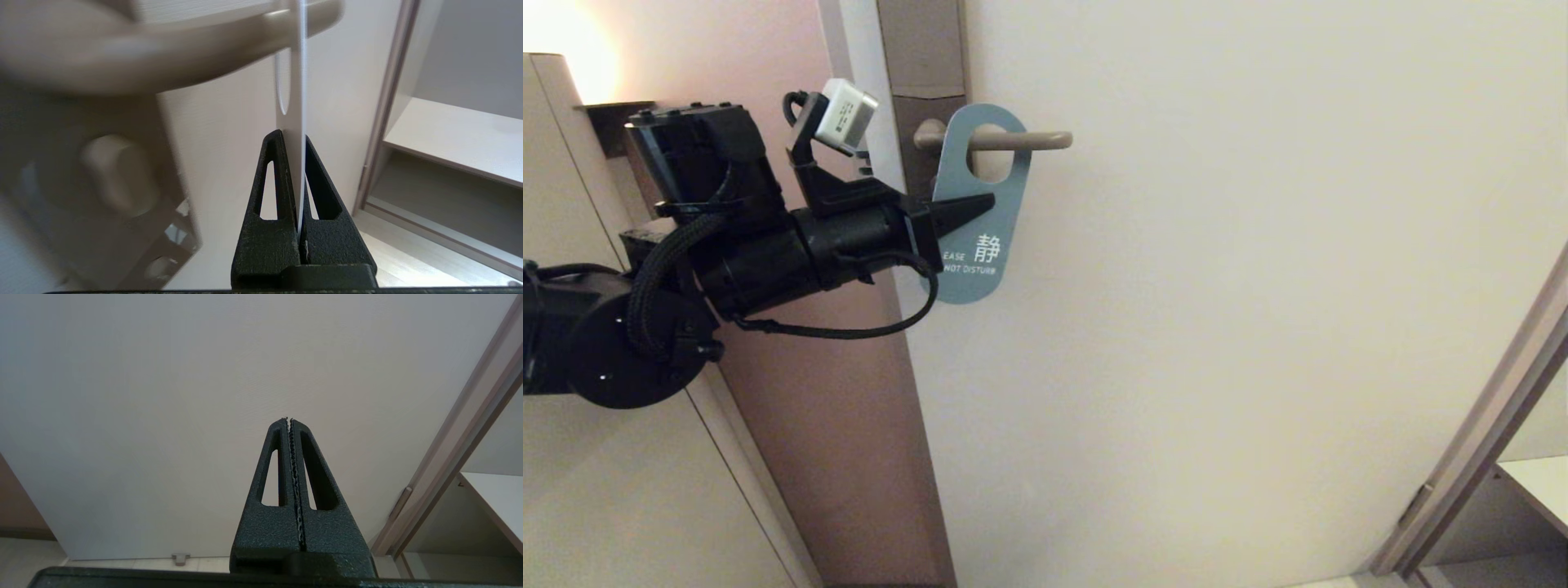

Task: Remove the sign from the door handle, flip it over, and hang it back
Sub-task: Take down the sign

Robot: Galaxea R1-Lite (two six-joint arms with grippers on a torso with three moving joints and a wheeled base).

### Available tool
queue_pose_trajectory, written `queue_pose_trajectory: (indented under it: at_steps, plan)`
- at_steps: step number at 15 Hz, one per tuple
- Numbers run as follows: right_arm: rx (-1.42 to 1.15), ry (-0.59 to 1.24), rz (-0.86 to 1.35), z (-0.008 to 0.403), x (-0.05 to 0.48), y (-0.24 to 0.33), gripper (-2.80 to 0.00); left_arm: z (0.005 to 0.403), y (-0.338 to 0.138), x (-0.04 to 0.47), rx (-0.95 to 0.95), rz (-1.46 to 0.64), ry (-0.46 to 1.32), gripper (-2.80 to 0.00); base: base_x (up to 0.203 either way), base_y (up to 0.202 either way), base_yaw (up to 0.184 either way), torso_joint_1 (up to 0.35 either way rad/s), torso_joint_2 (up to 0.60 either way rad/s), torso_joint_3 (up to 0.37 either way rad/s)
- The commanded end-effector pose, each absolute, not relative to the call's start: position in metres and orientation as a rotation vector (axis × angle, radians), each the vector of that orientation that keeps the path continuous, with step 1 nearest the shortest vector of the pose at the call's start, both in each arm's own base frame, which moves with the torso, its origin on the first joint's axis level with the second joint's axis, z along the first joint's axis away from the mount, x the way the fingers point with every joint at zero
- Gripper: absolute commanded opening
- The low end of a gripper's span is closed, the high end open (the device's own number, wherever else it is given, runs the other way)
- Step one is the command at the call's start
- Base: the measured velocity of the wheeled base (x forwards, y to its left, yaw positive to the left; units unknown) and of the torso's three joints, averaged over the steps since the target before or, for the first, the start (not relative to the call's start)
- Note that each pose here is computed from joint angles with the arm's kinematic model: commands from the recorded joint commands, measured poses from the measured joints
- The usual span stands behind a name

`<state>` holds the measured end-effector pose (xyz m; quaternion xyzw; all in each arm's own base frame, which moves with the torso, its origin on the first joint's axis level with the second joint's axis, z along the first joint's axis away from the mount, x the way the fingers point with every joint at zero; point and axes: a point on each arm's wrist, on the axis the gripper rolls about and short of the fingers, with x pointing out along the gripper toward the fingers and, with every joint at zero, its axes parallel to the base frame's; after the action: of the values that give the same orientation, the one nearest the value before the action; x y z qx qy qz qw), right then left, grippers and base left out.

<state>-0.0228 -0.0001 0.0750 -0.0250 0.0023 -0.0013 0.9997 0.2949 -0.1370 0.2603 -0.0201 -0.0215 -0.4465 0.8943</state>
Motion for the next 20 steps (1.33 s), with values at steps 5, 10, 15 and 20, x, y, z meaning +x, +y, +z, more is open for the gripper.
queue_pose_trajectory:
  at_steps: [5, 10, 15, 20]
  plan:
    - [-0.051, 0.005, -0.003, 0.075, -0.023, 0.0, -2.8, 0.256, -0.151, 0.295, -0.045, -0.944, -0.034, -2.8, 0.0, 0.0, 0.0, 0.0, 0.0, 0.0]
    - [-0.051, 0.005, -0.004, 0.075, -0.023, 0.0, -2.8, 0.265, -0.157, 0.304, -0.044, -0.949, -0.073, -2.8, 0.0, 0.0, 0.0, 0.0, 0.0, 0.0]
    - [-0.051, 0.005, -0.003, 0.075, -0.023, 0.0, -2.8, 0.263, -0.169, 0.303, -0.047, -0.972, -0.067, -2.8, 0.0, 0.0, 0.0, 0.0, 0.0, 0.0]
    - [-0.051, 0.005, -0.003, 0.075, -0.023, 0.0, -2.8, 0.26, -0.176, 0.31, -0.048, -0.979, -0.065, -2.8, 0.0, 0.0, 0.0, 0.0, 0.0, 0.0]
